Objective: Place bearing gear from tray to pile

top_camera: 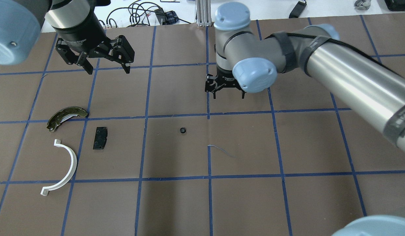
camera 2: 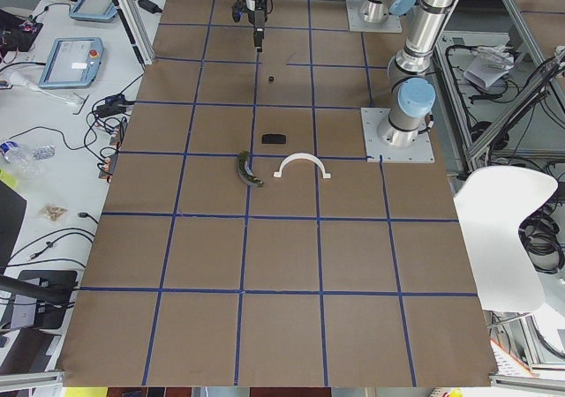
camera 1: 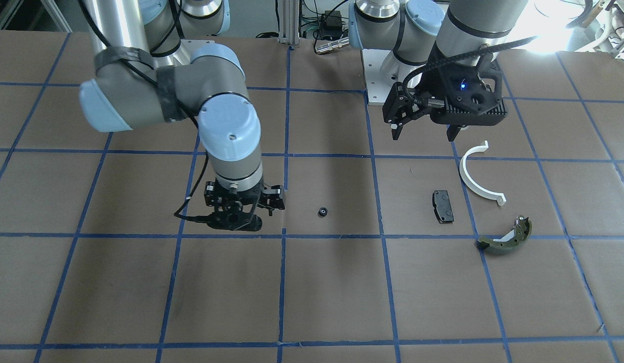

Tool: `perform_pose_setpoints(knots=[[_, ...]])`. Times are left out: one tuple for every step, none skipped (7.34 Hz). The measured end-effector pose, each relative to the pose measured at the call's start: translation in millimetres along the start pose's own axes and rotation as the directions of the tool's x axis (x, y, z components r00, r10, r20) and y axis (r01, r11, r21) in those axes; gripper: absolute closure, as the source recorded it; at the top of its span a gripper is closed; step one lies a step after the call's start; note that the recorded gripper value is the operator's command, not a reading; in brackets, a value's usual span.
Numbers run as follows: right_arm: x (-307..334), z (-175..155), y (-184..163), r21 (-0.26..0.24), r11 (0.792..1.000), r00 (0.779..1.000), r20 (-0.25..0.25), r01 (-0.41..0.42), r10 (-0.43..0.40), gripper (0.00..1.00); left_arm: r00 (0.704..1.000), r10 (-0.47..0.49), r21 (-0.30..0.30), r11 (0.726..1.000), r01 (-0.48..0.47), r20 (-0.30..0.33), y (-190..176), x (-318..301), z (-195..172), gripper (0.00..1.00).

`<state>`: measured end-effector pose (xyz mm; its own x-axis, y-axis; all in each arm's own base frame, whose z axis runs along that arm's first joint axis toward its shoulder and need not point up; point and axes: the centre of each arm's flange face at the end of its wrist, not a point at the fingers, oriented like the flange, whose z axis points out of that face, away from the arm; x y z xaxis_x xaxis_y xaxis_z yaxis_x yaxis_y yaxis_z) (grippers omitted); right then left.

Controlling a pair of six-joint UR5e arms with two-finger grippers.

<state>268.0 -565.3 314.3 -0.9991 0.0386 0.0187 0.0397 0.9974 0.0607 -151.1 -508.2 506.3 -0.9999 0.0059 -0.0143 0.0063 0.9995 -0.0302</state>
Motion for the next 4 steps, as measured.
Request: perform_pose_setpoints(knots=[[57.4,-14.6,-10.4,-0.031,0.999,1.0,-0.012,0.016,-0.016,0.0,1.0,-0.011,-0.018,1.0,0.011,-0.001,-0.1,1.2,8.2,0.0],[122.1,-18.1,-20.3,-0.067,0.997,0.999,-0.019,0.03,-0.031,0.0,1.0,-0.015,-0.052,0.999,0.015,0.001,-3.1,2.6,29.4,0.0],[188.3,-20.1,-24.5,-0.087,0.995,0.998,-0.017,0.055,-0.057,0.0,1.0,-0.01,-0.061,0.998,0.01,0.001,-11.3,6.4,56.7,0.0],[257.1,-21.8,-21.4,-0.097,0.992,0.997,-0.011,0.081,-0.083,0.0,1.0,0.0,-0.057,0.998,0.0,0.0,-19.1,14.5,80.7,0.0]])
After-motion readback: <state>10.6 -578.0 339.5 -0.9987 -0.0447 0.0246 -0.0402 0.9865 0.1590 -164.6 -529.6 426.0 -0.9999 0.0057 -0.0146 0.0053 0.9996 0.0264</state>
